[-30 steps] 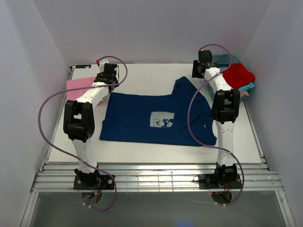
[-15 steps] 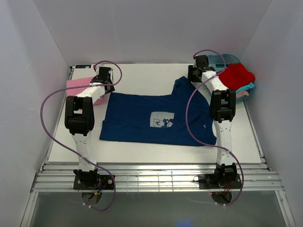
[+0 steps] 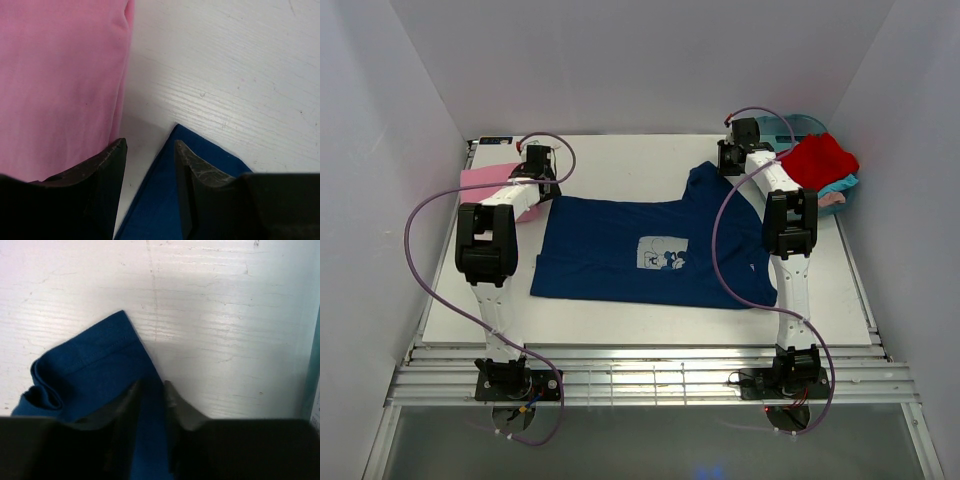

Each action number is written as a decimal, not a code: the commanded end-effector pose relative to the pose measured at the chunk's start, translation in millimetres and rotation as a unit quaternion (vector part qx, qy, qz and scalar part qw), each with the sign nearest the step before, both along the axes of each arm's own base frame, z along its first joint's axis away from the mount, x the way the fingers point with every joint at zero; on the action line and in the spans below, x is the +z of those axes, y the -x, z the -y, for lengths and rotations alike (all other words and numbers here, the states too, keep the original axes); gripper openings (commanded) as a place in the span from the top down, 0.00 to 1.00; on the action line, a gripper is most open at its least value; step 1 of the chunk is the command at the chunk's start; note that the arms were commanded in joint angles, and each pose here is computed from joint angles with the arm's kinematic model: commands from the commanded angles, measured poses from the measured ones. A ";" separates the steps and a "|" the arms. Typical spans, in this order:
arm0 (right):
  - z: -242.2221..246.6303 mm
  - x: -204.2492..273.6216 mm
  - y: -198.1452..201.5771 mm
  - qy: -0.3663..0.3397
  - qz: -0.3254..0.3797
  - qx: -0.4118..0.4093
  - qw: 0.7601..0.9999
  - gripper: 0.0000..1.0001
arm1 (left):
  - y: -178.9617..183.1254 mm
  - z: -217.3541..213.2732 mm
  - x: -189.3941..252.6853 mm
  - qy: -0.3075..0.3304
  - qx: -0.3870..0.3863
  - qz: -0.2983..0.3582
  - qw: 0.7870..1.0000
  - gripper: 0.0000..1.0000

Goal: Fold and stack the t-shirts
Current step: Grap the side of the flattened tshirt furthest away from the robot with both arms

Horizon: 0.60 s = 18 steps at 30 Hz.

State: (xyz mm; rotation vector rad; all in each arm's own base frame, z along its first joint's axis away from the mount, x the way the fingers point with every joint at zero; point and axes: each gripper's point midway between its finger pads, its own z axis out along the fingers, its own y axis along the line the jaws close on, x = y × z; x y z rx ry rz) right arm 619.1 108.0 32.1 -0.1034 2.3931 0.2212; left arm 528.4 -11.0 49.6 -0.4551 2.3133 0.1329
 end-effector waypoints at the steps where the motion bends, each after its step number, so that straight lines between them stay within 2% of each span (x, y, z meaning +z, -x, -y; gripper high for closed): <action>1: -2.9 -1.4 1.5 0.000 0.000 0.002 1.000 0.76 | -3.0 0.5 3.3 -0.005 -0.010 0.009 1.000 0.47; 2: -2.3 -2.4 2.3 0.001 -0.003 0.000 1.000 0.85 | -3.5 -1.0 2.2 -0.007 -0.009 0.008 1.000 0.47; 5: -1.3 -0.8 4.2 0.002 -0.003 -0.002 1.000 0.92 | -6.6 -2.4 -1.1 -0.009 -0.015 0.011 1.000 0.47; 18: -2.2 -3.4 12.7 0.002 -0.013 0.008 1.000 0.92 | -14.1 19.4 -7.9 0.043 -0.059 0.028 0.997 0.47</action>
